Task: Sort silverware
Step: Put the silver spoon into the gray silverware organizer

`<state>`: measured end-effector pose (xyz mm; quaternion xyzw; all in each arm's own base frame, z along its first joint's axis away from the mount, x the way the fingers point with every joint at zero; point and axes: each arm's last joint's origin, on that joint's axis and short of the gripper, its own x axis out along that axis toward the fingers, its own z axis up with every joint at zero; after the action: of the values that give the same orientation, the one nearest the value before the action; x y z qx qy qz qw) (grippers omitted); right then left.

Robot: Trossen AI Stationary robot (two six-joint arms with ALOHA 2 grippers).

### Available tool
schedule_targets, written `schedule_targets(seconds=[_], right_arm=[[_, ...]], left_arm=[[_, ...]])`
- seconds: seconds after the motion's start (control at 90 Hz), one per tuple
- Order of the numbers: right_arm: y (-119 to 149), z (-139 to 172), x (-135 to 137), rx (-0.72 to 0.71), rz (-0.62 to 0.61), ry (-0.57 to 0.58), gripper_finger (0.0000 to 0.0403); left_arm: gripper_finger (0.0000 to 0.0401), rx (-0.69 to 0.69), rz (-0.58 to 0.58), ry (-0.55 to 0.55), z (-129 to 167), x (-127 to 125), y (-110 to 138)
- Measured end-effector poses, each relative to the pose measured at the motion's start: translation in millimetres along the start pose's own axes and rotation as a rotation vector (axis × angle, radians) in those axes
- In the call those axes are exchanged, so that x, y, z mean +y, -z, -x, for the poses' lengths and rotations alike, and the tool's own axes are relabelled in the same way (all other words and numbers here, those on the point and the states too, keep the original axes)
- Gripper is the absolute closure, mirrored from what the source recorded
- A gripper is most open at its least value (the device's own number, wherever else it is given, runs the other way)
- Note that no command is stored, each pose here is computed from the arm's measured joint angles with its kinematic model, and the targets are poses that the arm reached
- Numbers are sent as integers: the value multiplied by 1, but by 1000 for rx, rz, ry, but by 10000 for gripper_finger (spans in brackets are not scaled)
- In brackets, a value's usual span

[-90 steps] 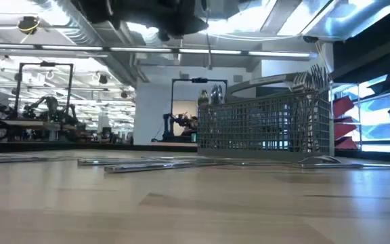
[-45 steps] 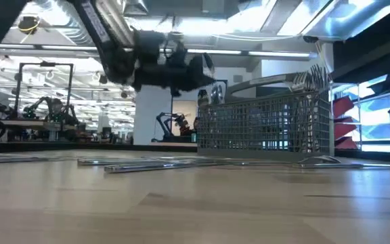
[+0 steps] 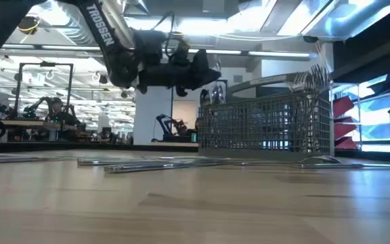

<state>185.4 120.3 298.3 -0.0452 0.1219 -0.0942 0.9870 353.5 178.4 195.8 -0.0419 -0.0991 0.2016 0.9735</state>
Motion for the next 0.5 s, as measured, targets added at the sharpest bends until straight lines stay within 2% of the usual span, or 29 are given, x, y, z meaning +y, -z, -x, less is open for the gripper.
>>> schedule_targets(seconds=[0.111,0.256,0.378,0.5], right_arm=[[0,0,0,3,3,0,213],[0,0,0,4,4,0,213],[1,0,0,4,3,0,213],[1,-1,1,9,-3,1,213]], left_arm=[[278,44,28,13,-5,0,0],[220,7,38,24,-5,-1,-10],[188,-53,28,12,-2,4,-37],[175,-85,26,41,6,4,-70]])
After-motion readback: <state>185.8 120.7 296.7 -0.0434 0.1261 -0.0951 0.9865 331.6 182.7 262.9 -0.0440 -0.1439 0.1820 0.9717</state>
